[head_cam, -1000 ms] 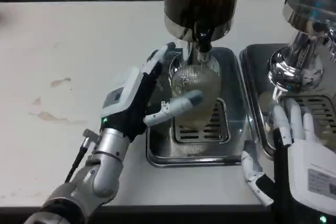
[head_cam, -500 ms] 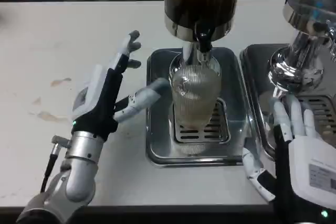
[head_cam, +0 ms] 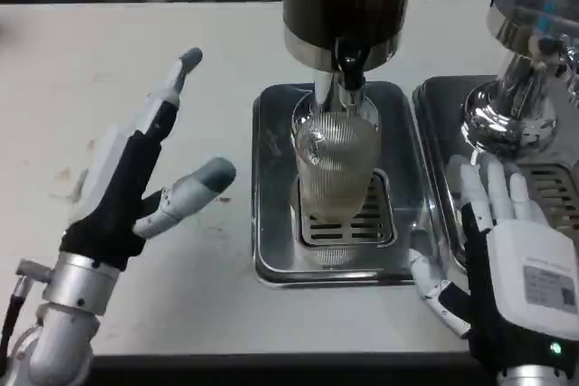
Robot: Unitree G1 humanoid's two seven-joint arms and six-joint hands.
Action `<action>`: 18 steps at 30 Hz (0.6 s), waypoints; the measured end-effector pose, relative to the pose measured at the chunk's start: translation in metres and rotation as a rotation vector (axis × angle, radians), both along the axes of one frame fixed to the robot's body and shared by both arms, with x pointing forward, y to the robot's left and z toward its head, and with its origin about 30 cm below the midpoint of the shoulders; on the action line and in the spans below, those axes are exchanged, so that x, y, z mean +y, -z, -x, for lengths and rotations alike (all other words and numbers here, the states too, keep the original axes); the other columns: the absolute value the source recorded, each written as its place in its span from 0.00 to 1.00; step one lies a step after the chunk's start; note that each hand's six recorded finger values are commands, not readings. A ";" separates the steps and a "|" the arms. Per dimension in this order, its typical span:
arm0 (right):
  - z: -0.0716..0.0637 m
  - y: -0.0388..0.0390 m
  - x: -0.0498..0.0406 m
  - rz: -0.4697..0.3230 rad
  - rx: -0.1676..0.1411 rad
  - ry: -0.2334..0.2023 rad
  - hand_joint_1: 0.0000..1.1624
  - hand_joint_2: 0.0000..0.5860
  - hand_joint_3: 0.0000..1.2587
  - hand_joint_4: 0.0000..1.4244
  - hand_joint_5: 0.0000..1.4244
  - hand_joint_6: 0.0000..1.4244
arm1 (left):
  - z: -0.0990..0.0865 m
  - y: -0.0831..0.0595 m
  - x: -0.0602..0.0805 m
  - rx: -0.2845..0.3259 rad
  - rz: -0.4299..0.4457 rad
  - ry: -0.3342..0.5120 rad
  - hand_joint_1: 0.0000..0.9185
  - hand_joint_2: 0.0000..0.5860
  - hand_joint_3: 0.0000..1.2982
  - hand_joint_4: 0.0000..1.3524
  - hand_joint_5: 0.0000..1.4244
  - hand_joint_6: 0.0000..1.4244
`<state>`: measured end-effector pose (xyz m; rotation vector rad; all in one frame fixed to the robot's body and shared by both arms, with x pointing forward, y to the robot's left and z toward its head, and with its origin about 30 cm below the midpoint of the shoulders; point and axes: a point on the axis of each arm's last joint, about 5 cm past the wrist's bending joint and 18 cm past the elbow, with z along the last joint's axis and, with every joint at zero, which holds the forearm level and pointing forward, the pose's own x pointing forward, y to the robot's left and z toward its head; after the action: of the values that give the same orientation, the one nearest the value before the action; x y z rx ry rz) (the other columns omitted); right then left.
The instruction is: Grasp the cup under the faucet to collect the drink, then remove the cup.
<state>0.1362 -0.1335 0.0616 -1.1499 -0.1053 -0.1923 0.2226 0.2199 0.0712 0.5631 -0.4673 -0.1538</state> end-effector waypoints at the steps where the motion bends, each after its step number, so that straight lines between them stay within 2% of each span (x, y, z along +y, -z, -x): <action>1: 0.000 0.0000 -0.0004 0.003 0.000 -0.002 0.26 0.77 0.06 0.00 0.00 0.08 | 0.000 -0.003 0.001 -0.012 0.012 0.008 0.00 0.11 0.00 0.00 0.00 0.00; 8: -0.002 0.0016 -0.0004 0.000 0.009 -0.020 0.26 0.76 0.06 0.00 0.00 0.08 | -0.003 -0.042 0.007 -0.107 0.119 0.179 0.00 0.12 0.00 0.00 0.00 0.00; 12: -0.003 0.0012 0.0000 -0.006 0.005 -0.026 0.25 0.76 0.06 0.00 0.00 0.07 | -0.005 -0.054 0.007 -0.087 0.145 0.248 0.00 0.11 0.00 0.00 0.00 0.00; 14: -0.003 0.0011 0.0006 -0.019 0.004 -0.030 0.24 0.76 0.06 0.00 0.00 0.07 | -0.007 -0.062 0.005 -0.086 0.137 0.307 0.00 0.11 0.00 0.00 0.00 0.00; 18: -0.004 0.0008 0.0008 -0.021 0.002 -0.033 0.24 0.76 0.06 0.00 0.00 0.07 | -0.009 -0.069 0.004 -0.063 0.111 0.362 0.00 0.12 0.00 0.00 0.00 0.00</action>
<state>0.1403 -0.1327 0.0608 -1.1264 -0.1201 -0.1631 0.2315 0.2234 0.1401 0.3717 -0.6333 -0.4540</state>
